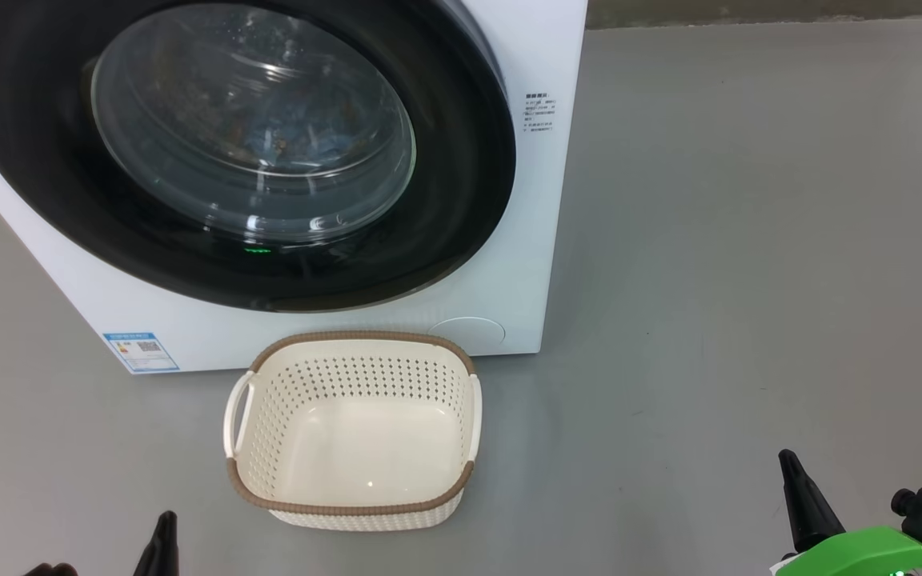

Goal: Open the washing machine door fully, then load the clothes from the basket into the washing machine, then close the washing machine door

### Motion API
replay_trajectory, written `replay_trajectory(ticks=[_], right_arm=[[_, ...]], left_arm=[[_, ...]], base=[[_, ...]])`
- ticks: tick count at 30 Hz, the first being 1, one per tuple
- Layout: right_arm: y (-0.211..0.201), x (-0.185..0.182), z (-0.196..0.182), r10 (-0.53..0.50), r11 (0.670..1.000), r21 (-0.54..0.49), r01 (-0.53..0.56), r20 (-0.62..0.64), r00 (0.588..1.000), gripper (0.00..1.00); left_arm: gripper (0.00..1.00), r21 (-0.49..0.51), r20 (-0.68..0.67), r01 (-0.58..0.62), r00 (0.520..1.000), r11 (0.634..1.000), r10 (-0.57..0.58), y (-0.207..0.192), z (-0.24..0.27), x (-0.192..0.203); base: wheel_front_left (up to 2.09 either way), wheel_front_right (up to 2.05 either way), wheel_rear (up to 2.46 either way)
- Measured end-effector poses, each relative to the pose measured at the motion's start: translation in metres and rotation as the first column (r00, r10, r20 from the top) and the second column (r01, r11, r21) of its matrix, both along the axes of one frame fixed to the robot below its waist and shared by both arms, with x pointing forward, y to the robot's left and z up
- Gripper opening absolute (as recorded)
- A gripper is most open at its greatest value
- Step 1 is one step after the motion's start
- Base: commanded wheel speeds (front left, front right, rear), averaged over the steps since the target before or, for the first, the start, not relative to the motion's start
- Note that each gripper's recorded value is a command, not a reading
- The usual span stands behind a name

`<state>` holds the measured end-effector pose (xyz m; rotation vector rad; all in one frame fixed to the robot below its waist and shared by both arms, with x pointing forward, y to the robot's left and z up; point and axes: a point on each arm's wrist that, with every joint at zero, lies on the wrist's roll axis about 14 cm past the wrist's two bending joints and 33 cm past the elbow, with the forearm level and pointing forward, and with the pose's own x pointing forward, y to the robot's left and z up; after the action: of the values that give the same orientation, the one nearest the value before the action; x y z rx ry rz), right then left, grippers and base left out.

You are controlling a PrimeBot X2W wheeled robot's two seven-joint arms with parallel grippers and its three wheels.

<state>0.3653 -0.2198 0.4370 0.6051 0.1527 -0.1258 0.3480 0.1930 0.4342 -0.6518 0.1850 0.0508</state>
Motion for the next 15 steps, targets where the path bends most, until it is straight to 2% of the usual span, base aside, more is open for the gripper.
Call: replay_trajectory(ticks=[15], right_arm=[[0.0009,0.0015,0.0045,-0.037,0.987,0.155,0.035,0.008,0.999,0.00]], left_arm=[[0.00,-0.145,-0.003,-0.041,0.999,0.989,0.042,0.0007,0.0051,0.0049]], base=[[0.00,0.00,0.00]])
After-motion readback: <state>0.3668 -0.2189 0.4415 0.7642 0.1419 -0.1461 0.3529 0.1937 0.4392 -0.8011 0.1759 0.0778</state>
